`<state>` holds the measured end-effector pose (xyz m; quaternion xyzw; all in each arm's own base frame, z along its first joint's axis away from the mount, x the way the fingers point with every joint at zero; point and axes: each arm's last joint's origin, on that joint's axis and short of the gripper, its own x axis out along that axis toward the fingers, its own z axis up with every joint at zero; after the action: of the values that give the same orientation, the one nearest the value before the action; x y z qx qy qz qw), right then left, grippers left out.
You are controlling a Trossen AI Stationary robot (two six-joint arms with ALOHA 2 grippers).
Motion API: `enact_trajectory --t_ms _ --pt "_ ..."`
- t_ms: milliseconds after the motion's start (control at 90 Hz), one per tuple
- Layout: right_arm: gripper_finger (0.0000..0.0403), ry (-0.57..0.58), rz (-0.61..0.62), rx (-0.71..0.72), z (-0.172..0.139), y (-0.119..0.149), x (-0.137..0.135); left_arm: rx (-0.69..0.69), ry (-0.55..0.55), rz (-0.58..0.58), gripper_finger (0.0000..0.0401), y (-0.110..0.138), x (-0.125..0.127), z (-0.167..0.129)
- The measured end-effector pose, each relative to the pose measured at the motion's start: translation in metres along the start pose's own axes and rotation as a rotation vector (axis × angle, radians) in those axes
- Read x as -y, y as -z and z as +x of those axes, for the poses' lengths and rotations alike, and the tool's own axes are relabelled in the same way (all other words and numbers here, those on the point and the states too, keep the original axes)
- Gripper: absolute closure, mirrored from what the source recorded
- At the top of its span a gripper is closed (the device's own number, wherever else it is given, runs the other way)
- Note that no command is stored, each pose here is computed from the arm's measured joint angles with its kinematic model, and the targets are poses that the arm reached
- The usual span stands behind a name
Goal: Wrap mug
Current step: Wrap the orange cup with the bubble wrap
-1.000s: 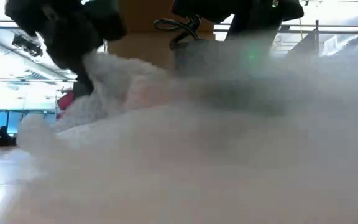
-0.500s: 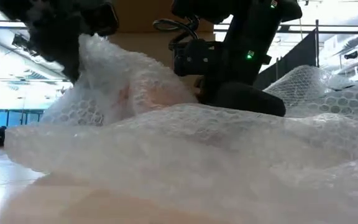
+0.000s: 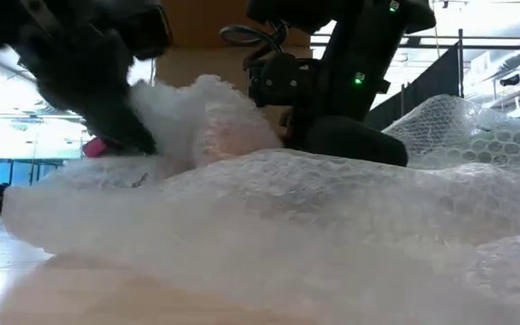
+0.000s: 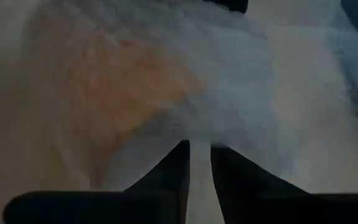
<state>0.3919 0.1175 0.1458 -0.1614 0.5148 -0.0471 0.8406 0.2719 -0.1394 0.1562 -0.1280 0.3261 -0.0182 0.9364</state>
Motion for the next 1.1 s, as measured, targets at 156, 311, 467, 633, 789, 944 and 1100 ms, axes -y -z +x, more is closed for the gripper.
enact_trajectory --t_ms 156,311,467,633,789,944,1100 --pt "0.0204 -0.053 -0.008 0.044 0.0 -0.004 -0.002 0.065 -0.111 0.034 0.0362 0.004 -0.012 0.022" --pt "0.0205 -0.075 0.009 0.058 0.002 -0.005 -0.003 0.181 -0.314 0.081 0.0362 0.002 -0.024 0.032" --pt "0.0204 -0.049 0.038 0.05 0.008 -0.001 0.004 0.281 -0.407 0.17 0.0362 -0.002 -0.027 0.039" --pt "0.0204 -0.039 0.051 0.026 0.013 0.002 0.016 0.264 -0.41 0.198 0.0362 -0.005 -0.041 0.048" --pt "0.0202 -0.025 0.055 -0.001 0.01 0.003 0.024 0.211 -0.387 0.209 0.0353 -0.015 -0.052 0.043" --pt "0.0203 -0.017 0.08 0.044 0.007 -0.001 0.025 0.177 -0.362 0.236 0.0334 -0.03 -0.054 0.02" --pt "0.0202 -0.037 0.213 0.175 0.014 -0.009 0.022 0.108 -0.369 0.279 0.0329 -0.037 -0.055 -0.008"
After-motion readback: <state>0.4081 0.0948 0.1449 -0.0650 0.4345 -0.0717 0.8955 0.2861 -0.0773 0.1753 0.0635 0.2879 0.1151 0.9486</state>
